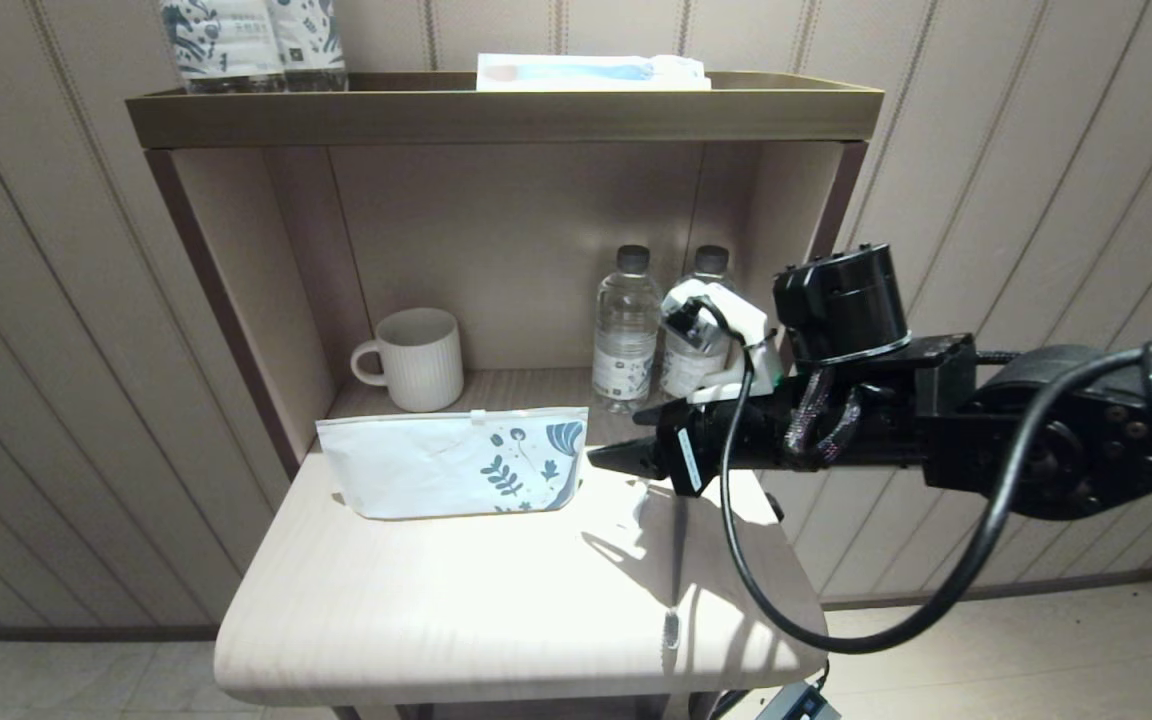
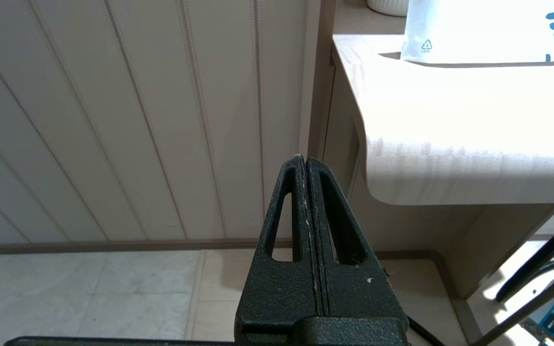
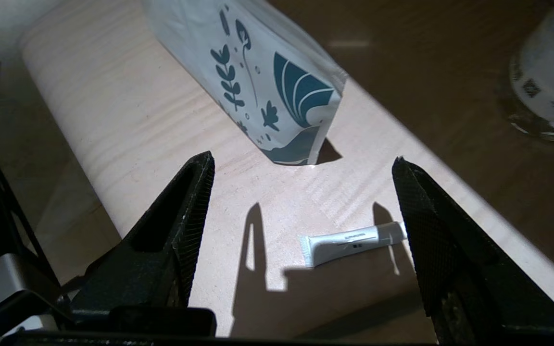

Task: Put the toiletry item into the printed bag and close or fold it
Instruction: Pick up the storage bag

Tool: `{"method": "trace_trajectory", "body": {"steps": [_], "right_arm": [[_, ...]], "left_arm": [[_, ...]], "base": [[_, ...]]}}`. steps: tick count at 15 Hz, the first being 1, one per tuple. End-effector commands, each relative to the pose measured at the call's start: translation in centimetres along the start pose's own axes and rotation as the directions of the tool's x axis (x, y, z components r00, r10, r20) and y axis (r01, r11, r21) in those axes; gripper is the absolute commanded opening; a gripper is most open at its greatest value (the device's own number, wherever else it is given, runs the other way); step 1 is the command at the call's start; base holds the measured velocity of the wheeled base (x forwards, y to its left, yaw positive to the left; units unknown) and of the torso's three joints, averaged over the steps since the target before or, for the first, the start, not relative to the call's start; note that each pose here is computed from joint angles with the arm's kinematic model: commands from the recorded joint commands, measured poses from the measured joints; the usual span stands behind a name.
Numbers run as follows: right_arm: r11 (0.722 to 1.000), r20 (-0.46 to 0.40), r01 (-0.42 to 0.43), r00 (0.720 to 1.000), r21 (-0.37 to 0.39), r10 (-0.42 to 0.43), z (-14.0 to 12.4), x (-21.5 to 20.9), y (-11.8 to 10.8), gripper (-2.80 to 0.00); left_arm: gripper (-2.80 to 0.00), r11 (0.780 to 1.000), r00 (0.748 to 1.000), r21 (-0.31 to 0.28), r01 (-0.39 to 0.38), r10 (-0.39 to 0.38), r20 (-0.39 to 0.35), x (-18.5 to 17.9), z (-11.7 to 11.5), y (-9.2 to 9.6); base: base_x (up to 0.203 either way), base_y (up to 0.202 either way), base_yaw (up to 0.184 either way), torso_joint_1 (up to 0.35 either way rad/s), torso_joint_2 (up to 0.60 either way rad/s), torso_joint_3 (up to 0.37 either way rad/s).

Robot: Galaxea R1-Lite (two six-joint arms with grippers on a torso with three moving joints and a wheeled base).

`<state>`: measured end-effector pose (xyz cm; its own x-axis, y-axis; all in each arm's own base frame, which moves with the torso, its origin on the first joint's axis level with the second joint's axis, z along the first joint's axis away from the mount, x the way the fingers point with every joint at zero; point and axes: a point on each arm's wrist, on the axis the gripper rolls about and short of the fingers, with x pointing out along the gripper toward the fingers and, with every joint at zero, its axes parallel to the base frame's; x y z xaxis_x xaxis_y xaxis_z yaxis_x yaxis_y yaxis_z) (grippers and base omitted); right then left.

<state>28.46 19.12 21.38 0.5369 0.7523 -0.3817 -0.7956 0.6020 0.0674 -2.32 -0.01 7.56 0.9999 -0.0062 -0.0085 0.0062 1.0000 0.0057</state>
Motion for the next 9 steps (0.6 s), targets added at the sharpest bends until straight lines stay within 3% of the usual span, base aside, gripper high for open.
{"method": "trace_trajectory", "body": {"steps": [1, 3, 9], "right_arm": [[0.995, -0.033, -0.099, 0.995, -0.013, 0.099, -1.2, 1.7, -0.8, 0.0], [0.987, -0.017, -0.156, 0.988, -0.036, 0.156, -0.9, 2.1, -1.7, 0.0], [0.987, -0.018, -0.152, 0.988, -0.045, 0.152, -1.2, 6.0, -4.2, 0.0]], "left_arm": [[-2.8, 1.0, 1.0, 0.0, 0.0, 0.0, 0.001, 0.0, 0.0, 0.0], [-2.8, 1.0, 1.0, 0.0, 0.0, 0.0, 0.001, 0.0, 0.0, 0.0], [-2.8, 1.0, 1.0, 0.0, 0.0, 0.0, -0.001, 0.0, 0.0, 0.0]], "base": [[0.0, 0.0, 0.0, 0.0, 0.0, 0.0], [0.0, 0.0, 0.0, 0.0, 0.0, 0.0], [0.0, 0.0, 0.0, 0.0, 0.0, 0.0]]}}
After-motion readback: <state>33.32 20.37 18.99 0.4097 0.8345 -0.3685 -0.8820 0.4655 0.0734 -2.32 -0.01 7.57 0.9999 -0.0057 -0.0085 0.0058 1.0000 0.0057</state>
